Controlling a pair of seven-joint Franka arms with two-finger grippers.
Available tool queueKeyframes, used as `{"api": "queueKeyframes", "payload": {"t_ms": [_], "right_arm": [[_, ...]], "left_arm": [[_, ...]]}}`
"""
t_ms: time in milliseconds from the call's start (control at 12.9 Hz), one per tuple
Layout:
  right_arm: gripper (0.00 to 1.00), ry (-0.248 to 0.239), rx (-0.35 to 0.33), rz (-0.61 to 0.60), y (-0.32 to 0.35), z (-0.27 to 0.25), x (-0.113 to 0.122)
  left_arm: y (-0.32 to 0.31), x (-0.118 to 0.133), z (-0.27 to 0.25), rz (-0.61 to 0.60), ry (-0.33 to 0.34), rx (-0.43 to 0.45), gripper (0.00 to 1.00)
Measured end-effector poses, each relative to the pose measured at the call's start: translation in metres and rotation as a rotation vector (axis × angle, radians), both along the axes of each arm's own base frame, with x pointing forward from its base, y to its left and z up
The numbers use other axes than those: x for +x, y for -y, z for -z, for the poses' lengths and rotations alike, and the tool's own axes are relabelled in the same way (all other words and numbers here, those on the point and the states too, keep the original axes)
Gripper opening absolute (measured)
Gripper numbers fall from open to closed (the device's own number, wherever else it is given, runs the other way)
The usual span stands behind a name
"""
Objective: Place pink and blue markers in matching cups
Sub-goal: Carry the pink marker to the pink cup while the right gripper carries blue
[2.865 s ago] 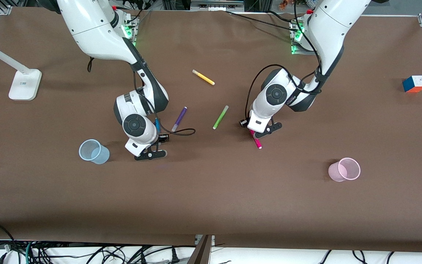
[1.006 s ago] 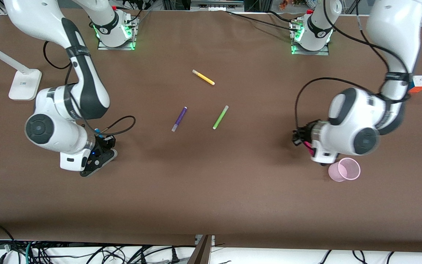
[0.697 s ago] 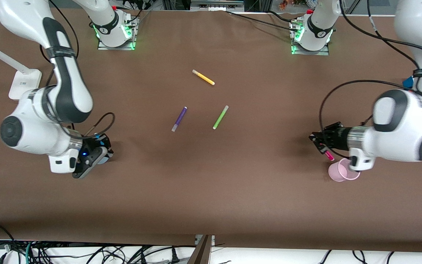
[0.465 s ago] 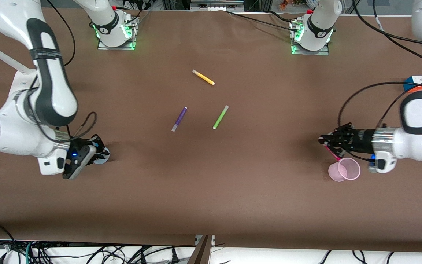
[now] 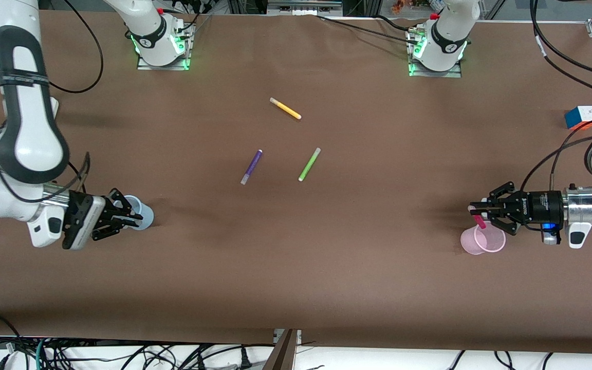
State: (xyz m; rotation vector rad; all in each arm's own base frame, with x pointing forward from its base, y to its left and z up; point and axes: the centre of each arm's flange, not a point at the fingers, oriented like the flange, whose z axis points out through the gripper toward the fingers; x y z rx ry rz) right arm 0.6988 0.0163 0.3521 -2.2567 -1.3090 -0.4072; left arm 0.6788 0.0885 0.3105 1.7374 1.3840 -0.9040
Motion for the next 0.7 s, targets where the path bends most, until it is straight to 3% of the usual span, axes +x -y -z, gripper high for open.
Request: {"api": "queueKeyframes", "payload": {"t_ms": [232,697], "right_arm": [[0.16,0.073,0.098,-0.044,0.026,0.006,0.000],[0.16,0.144,0.257,-0.112,0.053,0.048,-0.003]], "left_arm": [[-0.015,0.001,0.022,-0.027,0.019,-0.016,0.17],[-0.043,-0.005,0.048,-0.021,0.103,-0.045,0.17]]}}
